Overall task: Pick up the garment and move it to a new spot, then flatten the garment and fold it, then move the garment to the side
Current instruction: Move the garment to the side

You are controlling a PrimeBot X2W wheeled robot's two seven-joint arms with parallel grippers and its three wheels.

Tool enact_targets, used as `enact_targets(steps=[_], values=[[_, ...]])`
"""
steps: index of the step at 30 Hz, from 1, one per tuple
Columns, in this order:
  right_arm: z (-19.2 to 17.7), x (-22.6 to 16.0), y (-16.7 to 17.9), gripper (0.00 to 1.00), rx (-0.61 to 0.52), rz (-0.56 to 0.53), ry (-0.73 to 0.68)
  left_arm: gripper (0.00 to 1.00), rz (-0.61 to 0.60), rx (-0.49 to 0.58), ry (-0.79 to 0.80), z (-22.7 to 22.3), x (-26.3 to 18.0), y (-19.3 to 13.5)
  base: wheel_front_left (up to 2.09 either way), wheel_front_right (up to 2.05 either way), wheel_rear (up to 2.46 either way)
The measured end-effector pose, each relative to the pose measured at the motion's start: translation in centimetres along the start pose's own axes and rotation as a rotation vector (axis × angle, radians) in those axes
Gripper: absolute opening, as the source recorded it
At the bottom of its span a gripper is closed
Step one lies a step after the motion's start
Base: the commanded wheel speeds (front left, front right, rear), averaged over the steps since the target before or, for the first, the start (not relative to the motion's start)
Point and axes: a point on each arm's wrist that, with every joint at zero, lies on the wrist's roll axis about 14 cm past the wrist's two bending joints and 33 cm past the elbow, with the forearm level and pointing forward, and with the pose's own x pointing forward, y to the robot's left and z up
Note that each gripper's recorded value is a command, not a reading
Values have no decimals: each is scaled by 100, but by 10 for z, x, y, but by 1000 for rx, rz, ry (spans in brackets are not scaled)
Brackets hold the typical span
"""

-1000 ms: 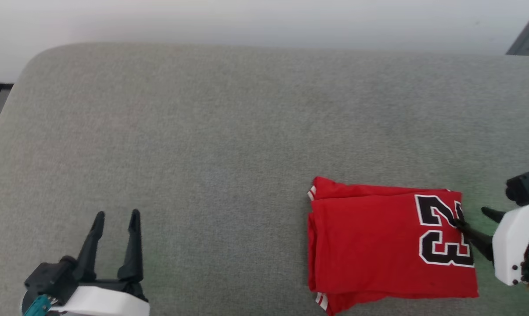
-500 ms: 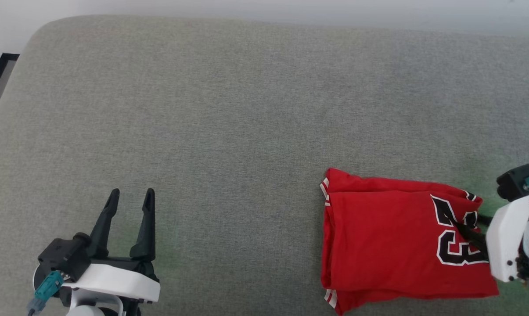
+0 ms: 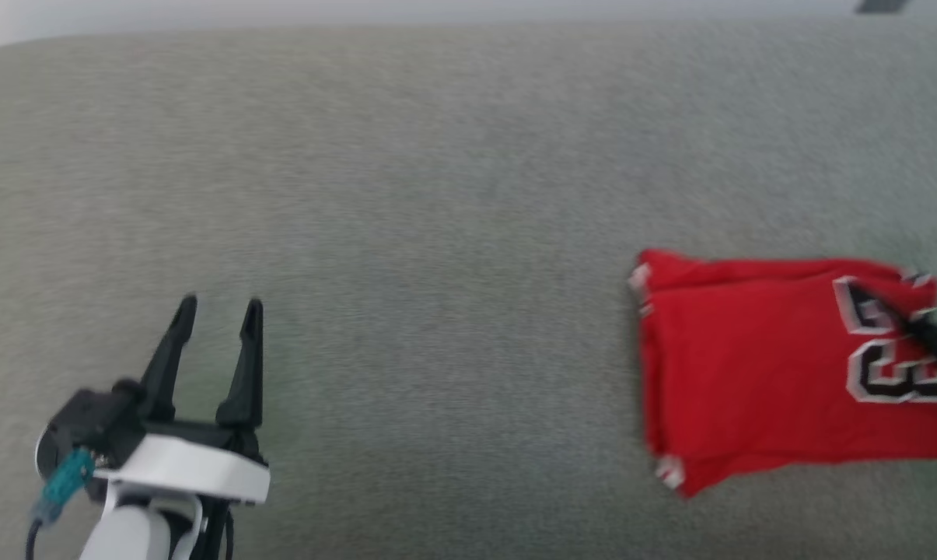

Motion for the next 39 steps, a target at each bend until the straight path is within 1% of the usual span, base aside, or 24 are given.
enact_targets(steps=[5,11,15,20,23,28,31,33,38,39], values=[[-1,-23,-63,0,78,-167,-45,100,-110,-5,-19,0,38,-27,0,0,0],[-7,-44,-138,0,127,-386,-40,100,-258,11,-34,-6,83,-61,0,0,0],[-3,-53,-179,0,133,-520,-44,100,-320,34,-46,-9,110,-71,0,0,0],[9,-54,-216,0,125,-647,-74,100,-357,48,-54,-17,132,-74,0,0,0],[16,-53,-233,0,86,-713,-68,100,-370,55,-52,-22,139,-73,0,0,0],[27,-49,-253,0,67,-798,-98,100,-376,71,-48,-27,144,-68,0,0,0],[23,-32,-249,0,104,-790,-100,100,-374,78,-48,-28,145,-65,0,0,0],[21,-22,-246,0,102,-782,-97,100,-370,83,-45,-28,145,-62,0,0,0],[18,-20,-246,0,109,-792,-94,100,-360,86,-49,-25,144,-59,0,0,0],[19,-20,-245,9,97,-792,-102,100,-356,87,-53,-23,144,-58,0,0,0]])
